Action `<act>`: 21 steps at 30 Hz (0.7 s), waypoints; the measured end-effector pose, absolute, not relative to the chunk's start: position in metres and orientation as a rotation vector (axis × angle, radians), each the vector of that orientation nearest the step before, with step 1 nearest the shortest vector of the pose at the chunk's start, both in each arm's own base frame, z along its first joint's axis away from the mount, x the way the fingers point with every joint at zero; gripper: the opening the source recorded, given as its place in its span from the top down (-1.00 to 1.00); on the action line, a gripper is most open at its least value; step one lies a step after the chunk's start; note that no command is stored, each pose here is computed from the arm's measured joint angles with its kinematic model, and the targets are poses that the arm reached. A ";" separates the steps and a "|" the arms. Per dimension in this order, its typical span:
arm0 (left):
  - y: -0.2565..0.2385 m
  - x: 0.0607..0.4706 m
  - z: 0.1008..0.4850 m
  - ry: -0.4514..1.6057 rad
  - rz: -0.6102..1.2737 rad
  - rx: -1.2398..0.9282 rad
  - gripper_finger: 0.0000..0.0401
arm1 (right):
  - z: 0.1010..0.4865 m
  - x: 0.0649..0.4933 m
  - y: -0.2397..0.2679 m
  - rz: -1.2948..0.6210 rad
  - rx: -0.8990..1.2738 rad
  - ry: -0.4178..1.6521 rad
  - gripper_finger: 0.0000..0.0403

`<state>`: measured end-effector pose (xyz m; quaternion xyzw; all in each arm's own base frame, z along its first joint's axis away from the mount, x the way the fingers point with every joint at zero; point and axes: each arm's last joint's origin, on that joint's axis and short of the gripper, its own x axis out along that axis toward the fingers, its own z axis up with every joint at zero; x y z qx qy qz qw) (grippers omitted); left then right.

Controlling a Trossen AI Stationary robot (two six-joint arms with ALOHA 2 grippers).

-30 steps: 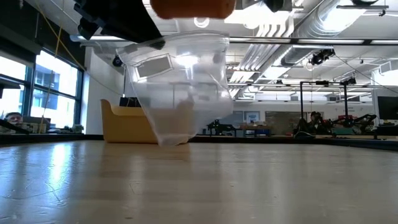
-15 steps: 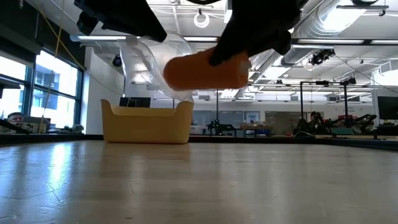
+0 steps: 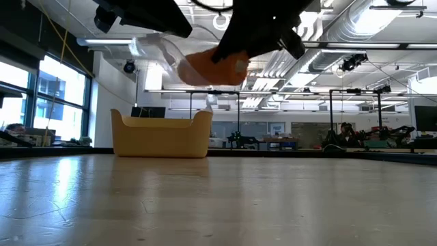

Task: Roll bandage
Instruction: Put the orange bandage into the transparent zip bag

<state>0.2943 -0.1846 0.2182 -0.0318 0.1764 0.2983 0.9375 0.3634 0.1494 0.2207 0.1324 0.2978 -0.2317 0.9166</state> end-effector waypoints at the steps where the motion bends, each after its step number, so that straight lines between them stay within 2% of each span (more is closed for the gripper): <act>1: -0.185 0.295 0.219 0.361 0.604 -0.065 1.00 | 0.221 0.365 0.146 -0.500 0.279 0.602 0.86; 14: -0.188 0.296 0.220 0.376 0.556 -0.071 1.00 | 0.232 0.379 0.138 -0.465 0.235 0.485 0.76; 17: -0.190 0.298 0.221 0.376 0.528 -0.088 1.00 | 0.232 0.381 0.135 -0.451 0.239 0.496 0.65; 21: -0.190 0.300 0.222 0.375 0.512 -0.123 1.00 | 0.231 0.381 0.134 -0.427 0.247 0.515 0.37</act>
